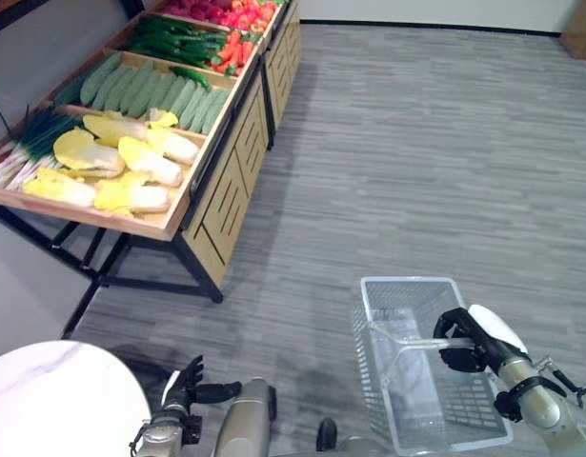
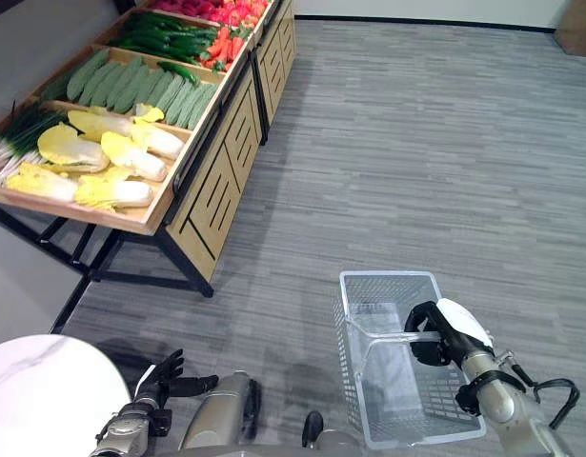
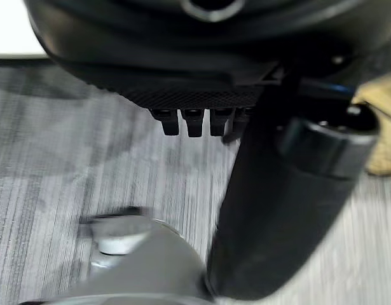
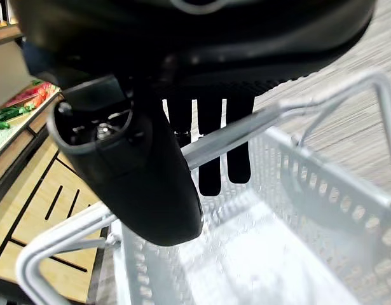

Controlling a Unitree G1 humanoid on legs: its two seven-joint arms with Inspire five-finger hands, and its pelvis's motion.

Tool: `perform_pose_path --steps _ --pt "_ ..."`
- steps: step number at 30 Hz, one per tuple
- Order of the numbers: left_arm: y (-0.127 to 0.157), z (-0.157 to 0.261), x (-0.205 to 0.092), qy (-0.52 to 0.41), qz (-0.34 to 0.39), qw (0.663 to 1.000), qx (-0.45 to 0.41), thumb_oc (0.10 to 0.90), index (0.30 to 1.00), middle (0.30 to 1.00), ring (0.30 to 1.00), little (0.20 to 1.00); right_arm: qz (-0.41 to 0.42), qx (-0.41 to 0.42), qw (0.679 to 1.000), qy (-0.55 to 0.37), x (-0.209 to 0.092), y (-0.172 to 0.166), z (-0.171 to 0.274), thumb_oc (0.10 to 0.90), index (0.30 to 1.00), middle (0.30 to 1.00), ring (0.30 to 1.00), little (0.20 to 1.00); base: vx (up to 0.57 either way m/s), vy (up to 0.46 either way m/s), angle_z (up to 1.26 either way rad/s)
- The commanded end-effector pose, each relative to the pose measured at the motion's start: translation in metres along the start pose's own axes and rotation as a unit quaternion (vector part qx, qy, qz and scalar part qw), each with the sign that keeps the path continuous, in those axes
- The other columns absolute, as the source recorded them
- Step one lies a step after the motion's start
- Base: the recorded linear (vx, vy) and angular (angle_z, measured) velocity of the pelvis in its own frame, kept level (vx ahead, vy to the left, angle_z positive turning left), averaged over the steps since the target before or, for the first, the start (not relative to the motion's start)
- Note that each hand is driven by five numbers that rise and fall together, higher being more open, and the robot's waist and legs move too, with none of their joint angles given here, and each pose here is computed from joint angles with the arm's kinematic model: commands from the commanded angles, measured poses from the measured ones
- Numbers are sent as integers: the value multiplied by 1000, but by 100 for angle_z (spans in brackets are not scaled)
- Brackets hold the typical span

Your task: Get the vegetables into the basket

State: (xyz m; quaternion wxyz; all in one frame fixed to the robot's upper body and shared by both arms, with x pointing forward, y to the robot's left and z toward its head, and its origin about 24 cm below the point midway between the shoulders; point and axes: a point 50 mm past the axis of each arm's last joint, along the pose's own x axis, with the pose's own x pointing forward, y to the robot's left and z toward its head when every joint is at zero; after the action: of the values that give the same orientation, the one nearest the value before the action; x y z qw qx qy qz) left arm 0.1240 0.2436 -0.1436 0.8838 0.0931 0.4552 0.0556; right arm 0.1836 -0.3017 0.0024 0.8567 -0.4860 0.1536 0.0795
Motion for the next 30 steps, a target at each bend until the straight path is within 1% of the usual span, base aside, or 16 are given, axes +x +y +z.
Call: perform_pose_path --steps 1,5,7,10,12,15,20,23,25,28,30 --pt "0 -27 -8 48 -6 998 35 900 1000 1000 1000 1000 -117 -11 988 -102 9 -55 36 400 300 300 300 300 440 49 -64" --pt "1 -29 -9 51 -6 998 38 900 1000 1000 1000 1000 -111 -7 989 -101 13 -50 37 400 300 300 300 300 295 94 -55" --pt "6 -26 -8 45 -3 998 47 900 1000 1000 1000 1000 -109 -11 987 -121 18 -50 47 400 300 300 300 300 278 193 -6" --pt "9 -17 -5 36 2 998 43 900 1000 1000 1000 1000 -102 -10 987 -126 21 -46 51 400 300 300 300 300 291 187 -54" --pt "12 -17 -5 38 13 999 27 900 1000 1000 1000 1000 -101 -13 986 -135 23 -45 57 400 300 300 300 300 325 55 11" --pt "11 -12 -3 33 8 999 34 900 1000 1000 1000 1000 -109 -10 984 -140 24 -49 60 400 300 300 300 300 336 -76 32" --pt "9 -7 -1 24 5 999 42 900 1000 1000 1000 1000 -114 -10 985 -130 20 -50 55 400 300 300 300 300 467 -220 51" --pt "9 -10 -1 30 7 999 40 900 1000 1000 1000 1000 -105 -13 988 -114 16 -48 48 400 300 300 300 300 456 -277 108" --pt "8 -18 -4 42 8 999 33 900 1000 1000 1000 1000 -97 -12 989 -113 16 -46 46 400 300 300 300 300 397 -329 155" --pt "8 -27 -7 60 20 998 11 900 1000 1000 1000 1000 -93 -6 989 -114 17 -46 46 400 300 300 300 300 378 -400 62" --pt "4 -21 -5 50 18 999 9 900 1000 1000 1000 1000 -107 -19 987 -118 15 -55 46 400 300 300 300 300 227 -357 87"
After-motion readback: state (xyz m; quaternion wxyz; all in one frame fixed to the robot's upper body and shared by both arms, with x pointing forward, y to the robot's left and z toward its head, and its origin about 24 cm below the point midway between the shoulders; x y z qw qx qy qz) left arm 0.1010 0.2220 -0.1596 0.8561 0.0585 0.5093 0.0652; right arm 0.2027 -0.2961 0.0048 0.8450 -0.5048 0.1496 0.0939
